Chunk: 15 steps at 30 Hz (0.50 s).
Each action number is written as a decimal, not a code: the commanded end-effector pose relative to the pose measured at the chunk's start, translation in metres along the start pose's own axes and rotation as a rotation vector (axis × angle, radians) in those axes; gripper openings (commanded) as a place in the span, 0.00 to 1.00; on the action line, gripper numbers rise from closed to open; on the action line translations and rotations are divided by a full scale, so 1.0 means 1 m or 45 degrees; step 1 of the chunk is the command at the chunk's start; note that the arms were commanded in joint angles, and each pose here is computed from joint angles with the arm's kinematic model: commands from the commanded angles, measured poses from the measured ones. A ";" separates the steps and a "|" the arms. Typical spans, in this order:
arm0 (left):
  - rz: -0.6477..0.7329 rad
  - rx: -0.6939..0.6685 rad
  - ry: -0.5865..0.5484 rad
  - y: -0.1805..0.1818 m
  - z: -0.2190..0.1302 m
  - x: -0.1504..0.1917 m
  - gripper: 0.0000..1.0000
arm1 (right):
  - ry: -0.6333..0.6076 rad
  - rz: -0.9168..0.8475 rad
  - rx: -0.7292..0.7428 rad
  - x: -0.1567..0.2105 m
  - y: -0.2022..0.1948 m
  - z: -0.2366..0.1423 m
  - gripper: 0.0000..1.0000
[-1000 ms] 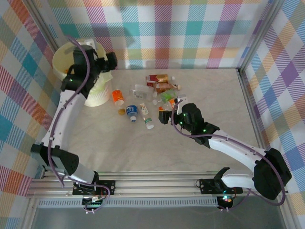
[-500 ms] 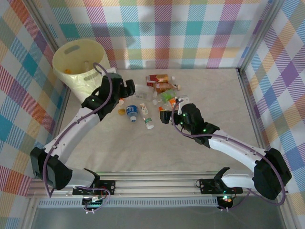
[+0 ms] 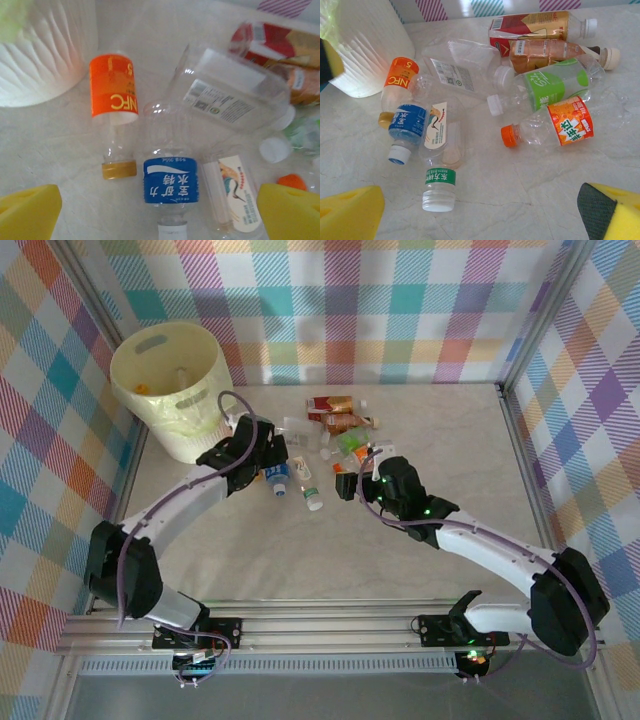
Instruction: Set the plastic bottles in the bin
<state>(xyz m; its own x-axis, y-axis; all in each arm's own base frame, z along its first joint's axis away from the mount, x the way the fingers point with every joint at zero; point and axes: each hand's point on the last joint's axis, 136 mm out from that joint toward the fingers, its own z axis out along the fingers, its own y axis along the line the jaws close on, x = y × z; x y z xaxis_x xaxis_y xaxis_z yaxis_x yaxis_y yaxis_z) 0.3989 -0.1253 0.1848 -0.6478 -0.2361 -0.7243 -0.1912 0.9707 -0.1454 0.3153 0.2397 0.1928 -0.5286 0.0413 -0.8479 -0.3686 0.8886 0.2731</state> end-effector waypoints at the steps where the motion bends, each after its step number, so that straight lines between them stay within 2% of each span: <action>1: -0.093 -0.053 0.026 0.015 0.019 0.004 1.00 | -0.022 0.004 0.000 -0.013 0.004 0.000 1.00; 5: -0.153 -0.108 0.074 0.032 0.040 0.011 1.00 | -0.016 -0.004 0.004 -0.013 0.004 0.000 1.00; 15: -0.176 -0.173 0.163 0.054 0.083 0.019 0.97 | -0.001 -0.003 0.014 -0.011 0.003 0.000 1.00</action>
<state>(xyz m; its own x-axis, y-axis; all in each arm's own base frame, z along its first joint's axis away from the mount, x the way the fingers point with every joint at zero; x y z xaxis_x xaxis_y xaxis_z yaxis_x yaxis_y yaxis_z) 0.4269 -0.0767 0.1127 -0.6983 -0.3575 -0.6201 -0.3626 0.9236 -0.1242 0.3156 0.2398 0.1910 -0.5398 0.0272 -0.8413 -0.3662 0.8924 0.2638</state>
